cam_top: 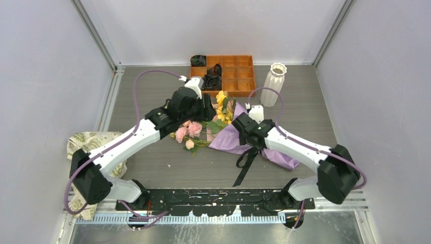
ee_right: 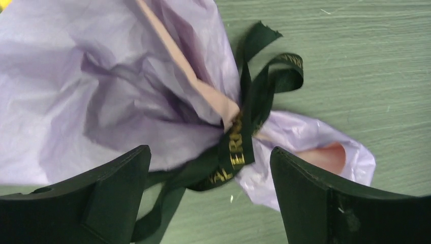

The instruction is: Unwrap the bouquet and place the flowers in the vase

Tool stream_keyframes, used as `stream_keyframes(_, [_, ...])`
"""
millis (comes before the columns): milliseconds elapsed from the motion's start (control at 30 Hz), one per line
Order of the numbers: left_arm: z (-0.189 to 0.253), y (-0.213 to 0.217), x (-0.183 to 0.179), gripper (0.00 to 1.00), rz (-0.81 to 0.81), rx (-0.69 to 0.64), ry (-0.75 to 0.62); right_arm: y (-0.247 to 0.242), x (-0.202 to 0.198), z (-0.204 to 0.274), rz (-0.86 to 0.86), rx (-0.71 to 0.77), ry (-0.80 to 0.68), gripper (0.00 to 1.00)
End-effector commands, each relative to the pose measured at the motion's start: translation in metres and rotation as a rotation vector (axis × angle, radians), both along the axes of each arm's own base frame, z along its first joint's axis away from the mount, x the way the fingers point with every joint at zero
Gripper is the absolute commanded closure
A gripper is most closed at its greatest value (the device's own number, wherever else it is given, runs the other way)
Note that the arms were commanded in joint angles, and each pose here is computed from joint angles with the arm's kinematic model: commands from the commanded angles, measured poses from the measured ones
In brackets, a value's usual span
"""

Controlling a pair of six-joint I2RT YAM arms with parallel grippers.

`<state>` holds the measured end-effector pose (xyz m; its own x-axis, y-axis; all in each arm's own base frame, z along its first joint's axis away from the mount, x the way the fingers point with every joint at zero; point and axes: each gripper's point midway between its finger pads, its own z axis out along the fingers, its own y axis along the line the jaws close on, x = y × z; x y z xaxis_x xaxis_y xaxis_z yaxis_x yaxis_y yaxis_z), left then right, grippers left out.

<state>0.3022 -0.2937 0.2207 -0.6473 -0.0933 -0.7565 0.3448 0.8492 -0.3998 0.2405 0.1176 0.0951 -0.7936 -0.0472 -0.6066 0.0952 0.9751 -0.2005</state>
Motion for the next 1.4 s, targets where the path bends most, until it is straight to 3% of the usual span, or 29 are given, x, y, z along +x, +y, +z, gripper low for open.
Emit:
stream_keyframes(0, [0.013,0.029,0.002,0.43,0.078,0.075,-0.068,0.002,0.04,-0.001,-0.007,0.001,-0.05,0.07])
stream_keyframes(100, [0.014,0.037,-0.001,0.43,0.093,0.091,-0.071,0.021,0.044,-0.02,0.043,0.12,0.014,0.11])
stream_keyframes(167, [0.013,0.043,-0.003,0.43,0.107,0.099,-0.076,0.033,0.044,-0.028,0.086,0.163,0.044,0.2])
stream_keyframes(267, [0.014,0.049,-0.003,0.42,0.129,0.103,-0.085,0.048,0.045,-0.034,0.127,0.201,0.078,0.51])
stream_keyframes(333, [0.015,0.052,-0.004,0.42,0.135,0.104,-0.086,0.058,0.048,-0.035,0.15,0.233,0.092,0.64])
stream_keyframes(500, [0.022,0.071,-0.002,0.4,0.194,0.15,-0.123,0.112,0.059,-0.034,0.26,0.32,0.123,0.75])
stream_keyframes(700, [0.021,0.092,0.003,0.39,0.265,0.174,-0.125,0.164,0.1,-0.013,0.302,0.353,0.071,0.72])
stream_keyframes(867, [0.005,0.088,0.005,0.38,0.255,0.157,-0.098,0.155,0.107,0.015,0.271,0.318,0.016,0.44])
stream_keyframes(933, [-0.005,0.082,0.007,0.38,0.244,0.145,-0.079,0.142,0.099,0.028,0.249,0.324,-0.014,0.36])
stream_keyframes(1167, [-0.049,0.043,0.015,0.4,0.16,0.053,0.02,0.111,0.046,0.067,0.214,0.413,-0.091,0.36])
stream_keyframes(1367, [-0.083,0.013,0.021,0.47,0.097,0.004,0.099,0.11,0.013,0.064,0.232,0.522,-0.075,0.43])
